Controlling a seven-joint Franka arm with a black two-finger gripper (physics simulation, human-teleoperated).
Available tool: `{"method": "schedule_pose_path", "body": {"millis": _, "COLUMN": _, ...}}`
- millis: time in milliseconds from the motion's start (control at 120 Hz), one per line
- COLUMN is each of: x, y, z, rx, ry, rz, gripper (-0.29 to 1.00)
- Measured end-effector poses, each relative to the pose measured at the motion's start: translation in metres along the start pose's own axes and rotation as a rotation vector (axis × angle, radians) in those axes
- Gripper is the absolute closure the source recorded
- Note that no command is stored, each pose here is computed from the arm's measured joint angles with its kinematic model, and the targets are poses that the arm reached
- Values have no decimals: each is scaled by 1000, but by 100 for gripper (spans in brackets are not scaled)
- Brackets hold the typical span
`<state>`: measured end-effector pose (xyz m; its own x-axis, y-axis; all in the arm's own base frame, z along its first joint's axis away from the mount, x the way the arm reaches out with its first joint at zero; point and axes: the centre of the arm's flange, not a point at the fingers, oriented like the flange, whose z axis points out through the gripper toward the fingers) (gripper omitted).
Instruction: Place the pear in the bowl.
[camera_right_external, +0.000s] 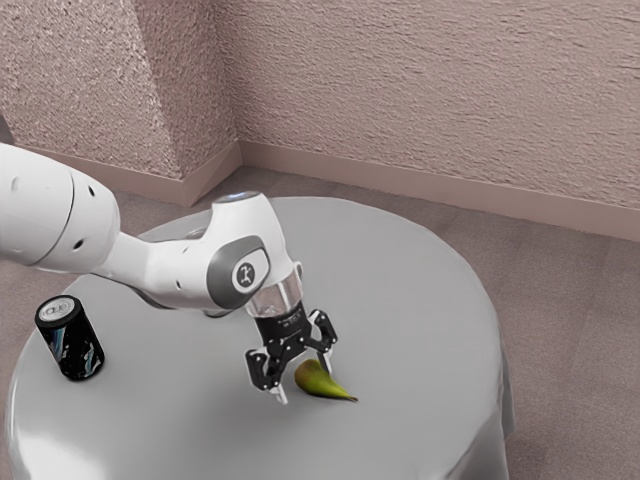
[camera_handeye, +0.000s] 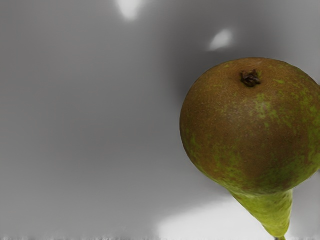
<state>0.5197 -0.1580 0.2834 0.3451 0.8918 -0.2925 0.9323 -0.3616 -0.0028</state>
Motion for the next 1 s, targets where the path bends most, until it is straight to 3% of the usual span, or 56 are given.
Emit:
{"method": "schedule_pose_path", "body": {"millis": 308, "x": 5, "y": 12, "z": -4, "rx": -27, "ry": -13, "rz": -50, "gripper": 0}}
{"method": "schedule_pose_path", "body": {"millis": 1000, "x": 43, "y": 33, "z": 12, "rx": -24, "ry": -17, "rz": -144, "gripper": 0}}
